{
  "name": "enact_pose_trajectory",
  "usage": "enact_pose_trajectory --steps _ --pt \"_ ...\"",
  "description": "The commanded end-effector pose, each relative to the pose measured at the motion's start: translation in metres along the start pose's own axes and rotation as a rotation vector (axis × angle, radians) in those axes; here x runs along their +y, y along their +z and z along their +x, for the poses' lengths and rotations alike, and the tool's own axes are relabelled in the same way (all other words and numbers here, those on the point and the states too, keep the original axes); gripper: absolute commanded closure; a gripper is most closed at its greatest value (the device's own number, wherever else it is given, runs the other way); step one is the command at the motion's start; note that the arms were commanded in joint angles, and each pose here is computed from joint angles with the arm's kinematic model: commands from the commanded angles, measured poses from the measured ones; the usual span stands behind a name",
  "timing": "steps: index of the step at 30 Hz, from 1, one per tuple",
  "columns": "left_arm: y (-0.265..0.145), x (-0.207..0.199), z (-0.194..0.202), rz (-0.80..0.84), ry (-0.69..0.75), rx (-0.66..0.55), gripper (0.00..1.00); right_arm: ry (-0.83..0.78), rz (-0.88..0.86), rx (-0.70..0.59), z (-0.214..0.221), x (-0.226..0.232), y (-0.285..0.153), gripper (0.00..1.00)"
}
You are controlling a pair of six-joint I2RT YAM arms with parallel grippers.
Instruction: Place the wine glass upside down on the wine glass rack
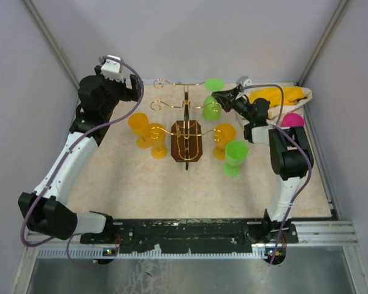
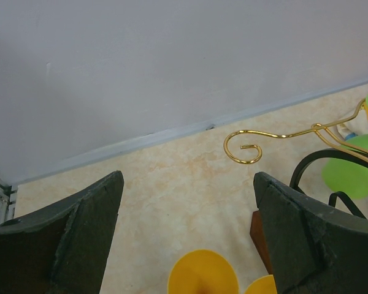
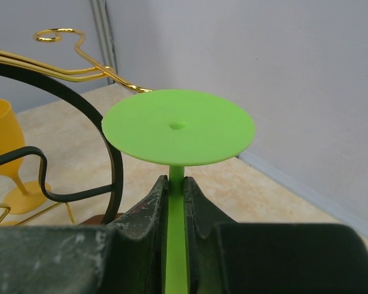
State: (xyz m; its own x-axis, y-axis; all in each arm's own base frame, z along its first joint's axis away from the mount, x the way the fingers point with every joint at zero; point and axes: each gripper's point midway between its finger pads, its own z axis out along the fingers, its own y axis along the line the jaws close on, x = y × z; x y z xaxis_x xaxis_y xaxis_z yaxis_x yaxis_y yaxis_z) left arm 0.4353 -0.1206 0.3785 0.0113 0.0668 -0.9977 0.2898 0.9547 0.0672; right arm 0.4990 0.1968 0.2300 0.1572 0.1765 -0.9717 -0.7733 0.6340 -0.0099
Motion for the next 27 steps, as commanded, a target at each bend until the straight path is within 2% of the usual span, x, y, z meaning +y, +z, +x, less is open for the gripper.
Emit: enact_pose_trajectory --steps 1,5,7,13,17,20,27 --pt "-0.006 0.002 -0.011 0.003 -0.004 -0.043 0.07 -0.115 -0.068 -0.077 -0.036 0.018 0.01 0.98" --pt "-0.006 0.001 -0.011 0.007 -0.009 -0.043 0.07 -0.131 -0.077 -0.09 -0.039 0.023 0.014 0.96" --pt "-0.006 0.001 -0.01 0.007 -0.01 -0.043 0.07 -0.132 -0.074 -0.102 -0.043 0.023 0.014 0.9" --pt "-0.007 0.001 -0.011 0.008 -0.009 -0.047 0.07 -0.151 -0.03 -0.117 -0.05 0.022 0.007 0.52" --pt "-0.006 0.002 -0.014 0.003 -0.011 -0.056 0.06 -0.154 0.002 -0.126 -0.057 0.017 0.001 0.34" --pt "-0.006 0.003 -0.015 -0.004 -0.015 -0.062 0.04 -0.153 0.048 -0.134 -0.061 0.008 -0.006 0.3" --pt "-0.004 0.002 -0.015 -0.001 -0.028 -0.053 0.02 -0.168 0.121 -0.114 -0.066 -0.008 -0.025 0.28"
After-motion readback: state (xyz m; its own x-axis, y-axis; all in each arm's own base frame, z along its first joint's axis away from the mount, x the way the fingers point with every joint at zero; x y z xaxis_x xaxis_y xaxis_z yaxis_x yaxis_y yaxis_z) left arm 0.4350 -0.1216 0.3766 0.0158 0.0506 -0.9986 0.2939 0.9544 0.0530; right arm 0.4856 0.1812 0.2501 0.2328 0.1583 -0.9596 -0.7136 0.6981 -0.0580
